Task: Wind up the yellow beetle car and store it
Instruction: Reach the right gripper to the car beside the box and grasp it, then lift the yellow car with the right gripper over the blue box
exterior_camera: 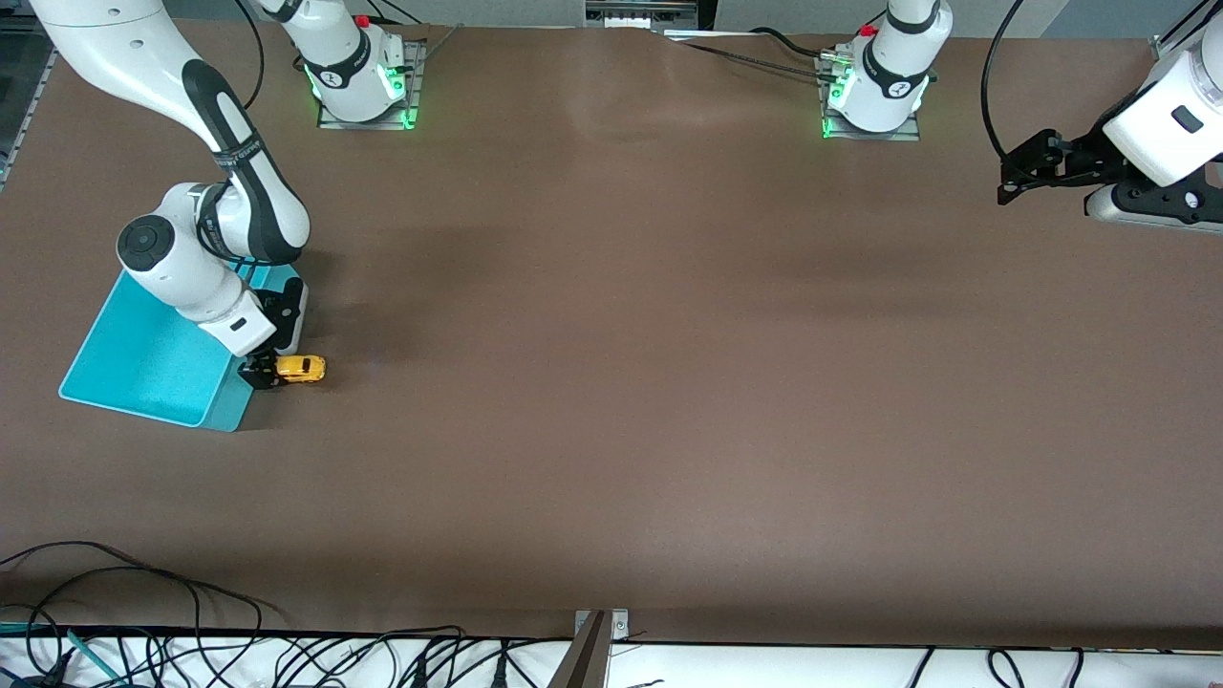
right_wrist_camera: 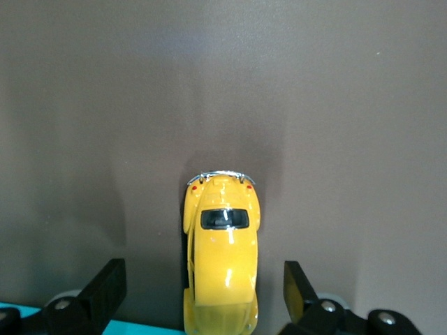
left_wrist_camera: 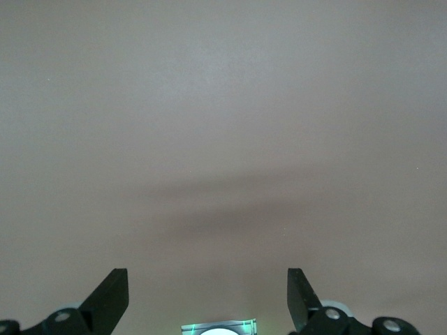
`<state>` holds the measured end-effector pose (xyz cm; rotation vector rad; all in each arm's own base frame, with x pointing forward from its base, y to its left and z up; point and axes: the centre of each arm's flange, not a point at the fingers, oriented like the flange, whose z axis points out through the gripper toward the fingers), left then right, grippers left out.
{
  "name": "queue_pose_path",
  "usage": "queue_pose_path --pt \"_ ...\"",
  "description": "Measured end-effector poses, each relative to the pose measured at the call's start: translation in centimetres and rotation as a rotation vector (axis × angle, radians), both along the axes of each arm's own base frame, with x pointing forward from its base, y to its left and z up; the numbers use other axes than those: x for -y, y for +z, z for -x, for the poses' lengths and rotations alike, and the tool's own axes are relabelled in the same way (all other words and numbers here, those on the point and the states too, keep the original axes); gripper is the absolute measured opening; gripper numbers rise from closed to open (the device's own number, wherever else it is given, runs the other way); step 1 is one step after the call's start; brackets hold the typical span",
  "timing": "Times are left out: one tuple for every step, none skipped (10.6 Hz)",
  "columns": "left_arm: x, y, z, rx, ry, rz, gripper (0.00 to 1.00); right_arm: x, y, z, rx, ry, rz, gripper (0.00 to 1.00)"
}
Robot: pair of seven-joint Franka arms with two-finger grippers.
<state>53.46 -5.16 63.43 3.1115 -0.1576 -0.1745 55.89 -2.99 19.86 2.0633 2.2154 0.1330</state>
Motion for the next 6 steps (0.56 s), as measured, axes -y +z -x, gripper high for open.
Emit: queue_pose_path --pt "-0.01 0.00 0.00 0.000 0.000 0.000 1.00 0.00 -0.02 -0.21 0.002 0.027 0.004 0.98" --pt "-0.05 0.00 0.00 0.000 0.001 0.000 1.00 0.01 -0.05 -0.48 0.005 0.048 0.007 0.87" --pt "-0.06 0.00 0.00 0.000 0.001 0.000 1.00 0.01 -0.19 -0.61 0.004 0.056 0.009 0.85" --pt "-0.08 0.00 0.00 0.000 0.001 0.000 1.00 0.01 -0.27 -0.66 0.004 0.061 0.009 0.79" --pt "-0.11 0.00 -0.01 0.000 0.002 0.000 1.00 0.02 -0.28 -0.66 0.003 0.062 0.010 0.68" --pt "-0.14 0.00 -0.01 0.000 0.003 0.000 1.00 0.01 -0.28 -0.66 0.004 0.065 0.010 0.67"
